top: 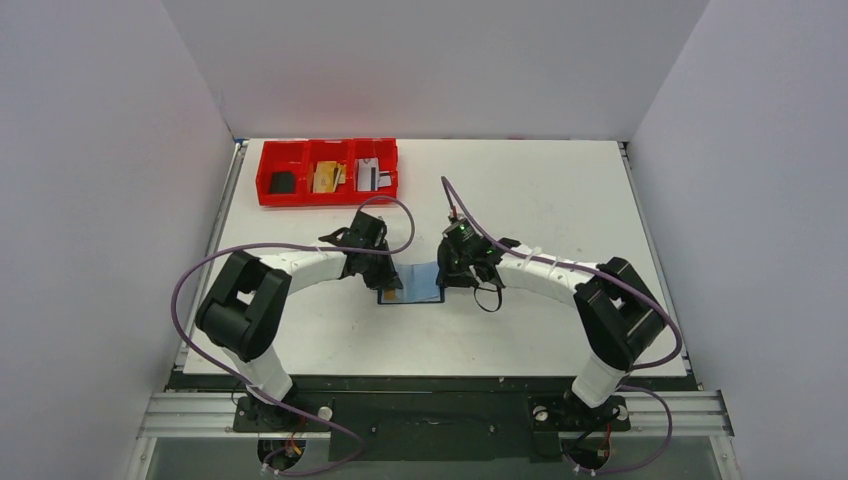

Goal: Take the credit cards out of the card holder
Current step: Remove the credit card from the card holder.

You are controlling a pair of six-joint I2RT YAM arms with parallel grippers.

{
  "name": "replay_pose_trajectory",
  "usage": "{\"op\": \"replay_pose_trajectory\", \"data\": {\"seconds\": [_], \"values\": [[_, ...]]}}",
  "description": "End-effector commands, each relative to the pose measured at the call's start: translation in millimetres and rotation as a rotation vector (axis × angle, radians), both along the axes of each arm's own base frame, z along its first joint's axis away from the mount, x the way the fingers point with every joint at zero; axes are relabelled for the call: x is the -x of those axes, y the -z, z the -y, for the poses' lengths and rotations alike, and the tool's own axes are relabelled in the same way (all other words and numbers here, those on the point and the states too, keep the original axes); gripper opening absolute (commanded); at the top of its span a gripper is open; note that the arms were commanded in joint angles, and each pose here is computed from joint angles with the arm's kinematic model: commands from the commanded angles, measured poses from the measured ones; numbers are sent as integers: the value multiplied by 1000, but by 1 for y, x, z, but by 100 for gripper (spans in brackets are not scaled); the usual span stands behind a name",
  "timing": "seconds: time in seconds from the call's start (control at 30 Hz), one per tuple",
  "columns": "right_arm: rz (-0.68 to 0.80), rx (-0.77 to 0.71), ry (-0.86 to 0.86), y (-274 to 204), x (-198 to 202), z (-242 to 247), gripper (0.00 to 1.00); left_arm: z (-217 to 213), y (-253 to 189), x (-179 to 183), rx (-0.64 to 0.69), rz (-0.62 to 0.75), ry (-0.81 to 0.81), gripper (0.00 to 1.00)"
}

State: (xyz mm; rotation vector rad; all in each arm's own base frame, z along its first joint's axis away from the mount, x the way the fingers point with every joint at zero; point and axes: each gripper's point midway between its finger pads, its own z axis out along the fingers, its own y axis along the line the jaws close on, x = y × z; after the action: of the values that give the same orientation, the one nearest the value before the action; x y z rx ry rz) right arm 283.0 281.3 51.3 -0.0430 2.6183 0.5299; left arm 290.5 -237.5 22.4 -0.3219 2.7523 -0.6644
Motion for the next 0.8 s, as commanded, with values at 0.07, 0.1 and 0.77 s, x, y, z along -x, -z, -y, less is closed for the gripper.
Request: {"op": "replay_pose_trajectory", "data": {"seconds": [0.07, 0.1, 0.77], "values": [[8, 121, 52, 21, -5, 25, 15, -2, -12, -6, -21, 44, -2, 0], [5, 124, 52, 24, -6, 24, 14, -1, -12, -6, -19, 46, 0, 0], [-45, 101, 21, 45, -6, 9, 0, 43, -36, -18, 75, 101, 89, 0]]}}
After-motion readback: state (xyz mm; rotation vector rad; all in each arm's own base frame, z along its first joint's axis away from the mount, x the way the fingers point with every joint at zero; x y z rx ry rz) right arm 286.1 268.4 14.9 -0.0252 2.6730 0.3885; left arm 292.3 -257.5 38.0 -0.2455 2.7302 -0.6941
